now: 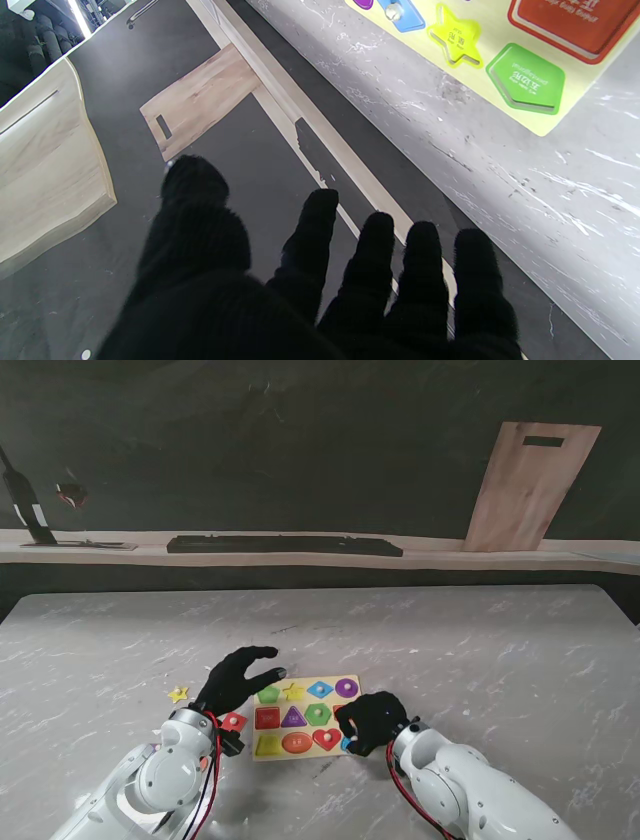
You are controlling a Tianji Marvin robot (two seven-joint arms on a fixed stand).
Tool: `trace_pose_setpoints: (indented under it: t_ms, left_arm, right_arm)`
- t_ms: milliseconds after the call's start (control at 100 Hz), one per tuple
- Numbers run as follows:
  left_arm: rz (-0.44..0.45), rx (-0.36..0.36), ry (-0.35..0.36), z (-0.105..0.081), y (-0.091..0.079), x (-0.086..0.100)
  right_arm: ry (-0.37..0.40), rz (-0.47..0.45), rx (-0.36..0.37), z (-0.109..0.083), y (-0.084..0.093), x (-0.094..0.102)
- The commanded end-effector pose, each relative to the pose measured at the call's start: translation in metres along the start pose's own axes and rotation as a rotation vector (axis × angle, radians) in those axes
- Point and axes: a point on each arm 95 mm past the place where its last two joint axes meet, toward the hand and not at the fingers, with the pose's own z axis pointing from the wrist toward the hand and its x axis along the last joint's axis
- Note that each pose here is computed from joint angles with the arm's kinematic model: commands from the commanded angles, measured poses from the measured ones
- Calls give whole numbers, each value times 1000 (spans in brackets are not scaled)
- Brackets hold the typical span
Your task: Fit puzzle pieces into a puzzle board
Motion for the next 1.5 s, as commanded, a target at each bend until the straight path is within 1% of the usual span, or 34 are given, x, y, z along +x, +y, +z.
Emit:
trace_pose_setpoints:
  t_ms: [0,240,690,940,1080,1170,1340,1490]
  left_arm:
    - [-4,-2,3,0,0,2]
    - [-5,-3,2,0,0,1]
    - [-5,-6,0,0,0,1]
    - [-2,-3,2,0,0,1]
    - [1,3,3,-1,-1,1]
    - [1,5,3,-1,-1,1]
    - [2,4,4,-2,-1,1]
    - [4,6,4,-2,-2,1]
  right_arm:
    - [2,-4,15,-5,-10,0]
    - [10,-5,-17,-7,-8,-1]
    - [10,5,-47,-7,-8,-2]
    - [-9,28,-86,-10,-1,-4]
    - [-35,78,-113,-12,7,-5]
    - [-50,125,-134,-12,14,-6]
    - [-79,293,-155,-15,30,-4]
    - [-82,423,-172,-18,42,-2]
